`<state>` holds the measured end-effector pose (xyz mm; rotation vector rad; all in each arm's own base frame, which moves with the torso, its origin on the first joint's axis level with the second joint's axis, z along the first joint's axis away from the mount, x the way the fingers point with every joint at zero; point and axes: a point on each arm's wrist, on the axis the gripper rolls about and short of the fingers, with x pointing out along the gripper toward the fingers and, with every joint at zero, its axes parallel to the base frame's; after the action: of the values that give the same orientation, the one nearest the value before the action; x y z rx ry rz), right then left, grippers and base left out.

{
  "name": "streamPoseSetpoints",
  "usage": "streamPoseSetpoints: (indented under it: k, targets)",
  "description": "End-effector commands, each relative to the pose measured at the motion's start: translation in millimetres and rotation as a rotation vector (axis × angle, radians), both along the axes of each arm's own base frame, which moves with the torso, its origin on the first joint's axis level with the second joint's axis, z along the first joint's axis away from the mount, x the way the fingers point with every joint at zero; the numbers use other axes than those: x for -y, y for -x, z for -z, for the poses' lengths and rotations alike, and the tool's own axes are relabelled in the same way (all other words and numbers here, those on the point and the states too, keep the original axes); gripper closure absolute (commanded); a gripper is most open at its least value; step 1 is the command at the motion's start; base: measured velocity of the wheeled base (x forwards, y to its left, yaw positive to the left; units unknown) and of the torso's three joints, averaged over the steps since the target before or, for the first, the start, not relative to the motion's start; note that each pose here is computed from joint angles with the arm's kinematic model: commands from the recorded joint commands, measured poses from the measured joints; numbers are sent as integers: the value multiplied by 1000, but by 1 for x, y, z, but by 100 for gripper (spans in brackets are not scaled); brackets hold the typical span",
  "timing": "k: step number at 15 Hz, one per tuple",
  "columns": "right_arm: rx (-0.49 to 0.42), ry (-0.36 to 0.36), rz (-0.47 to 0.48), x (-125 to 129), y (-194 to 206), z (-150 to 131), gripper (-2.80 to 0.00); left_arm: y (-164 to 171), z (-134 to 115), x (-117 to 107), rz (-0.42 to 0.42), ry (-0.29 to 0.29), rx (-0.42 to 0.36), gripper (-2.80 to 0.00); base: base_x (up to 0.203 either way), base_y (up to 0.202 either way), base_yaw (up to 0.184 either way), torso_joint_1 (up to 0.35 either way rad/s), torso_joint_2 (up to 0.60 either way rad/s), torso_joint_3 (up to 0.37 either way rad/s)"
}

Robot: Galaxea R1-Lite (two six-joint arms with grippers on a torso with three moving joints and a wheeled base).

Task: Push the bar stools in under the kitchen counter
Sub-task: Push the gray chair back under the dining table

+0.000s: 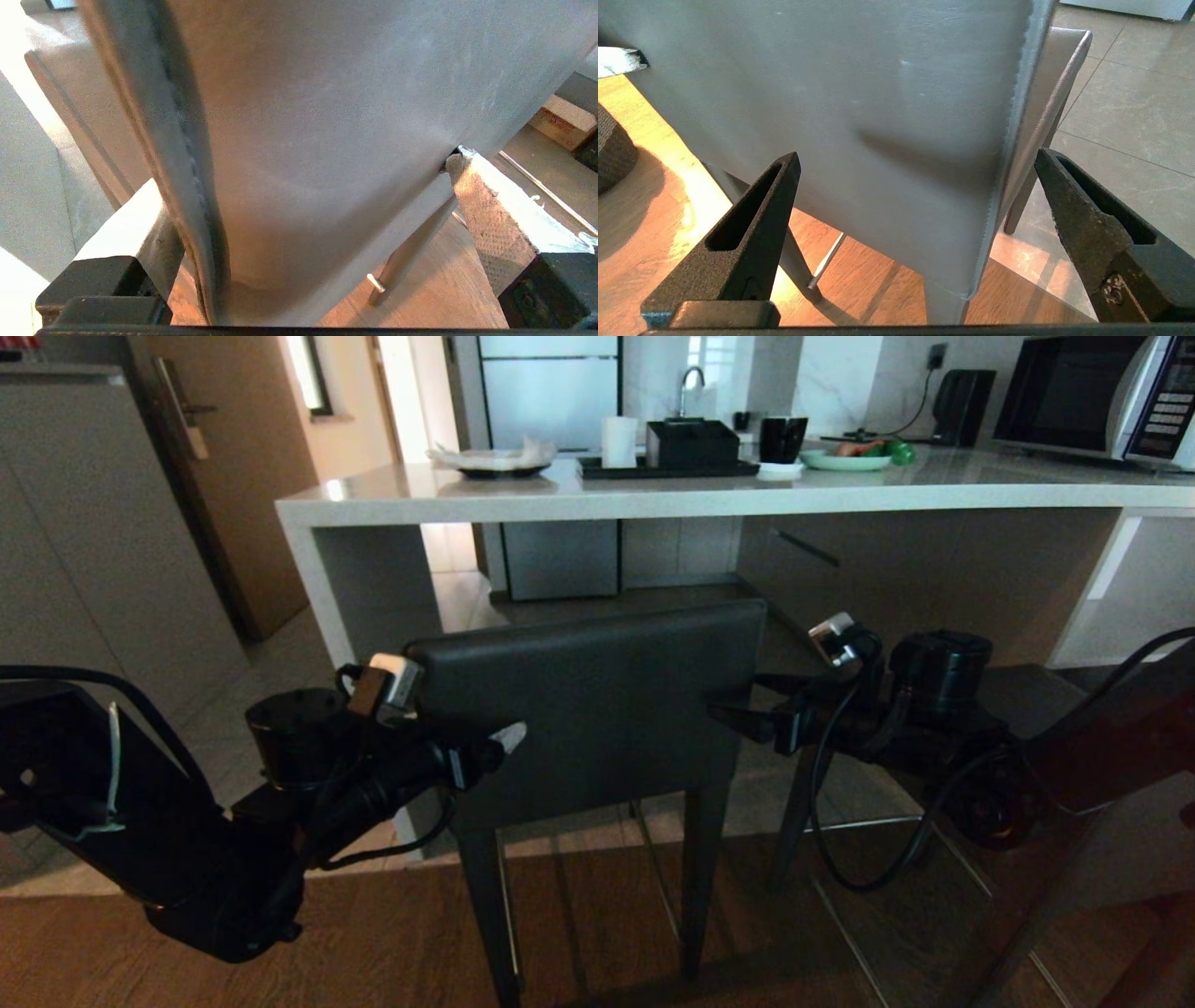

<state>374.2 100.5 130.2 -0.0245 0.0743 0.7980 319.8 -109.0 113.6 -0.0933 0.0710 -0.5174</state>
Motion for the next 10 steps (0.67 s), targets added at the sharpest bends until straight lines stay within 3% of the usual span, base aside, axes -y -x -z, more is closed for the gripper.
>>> streamPoseSetpoints:
  k: [1, 4, 10]
  targets:
    - [3, 0, -3, 0, -1, 1, -280, -2, -1, 1, 0, 5, 10, -280, 0, 0, 0, 0, 0, 0]
    - [3, 0, -4, -1, -3, 1, -280, -3, 0, 1, 0, 3, 5, -280, 36, 0, 0, -5, 1, 4]
    - [0, 0, -3, -1, -3, 3, -280, -2, -1, 1, 1, 2, 6, -280, 189, 0, 3, 1, 4, 2]
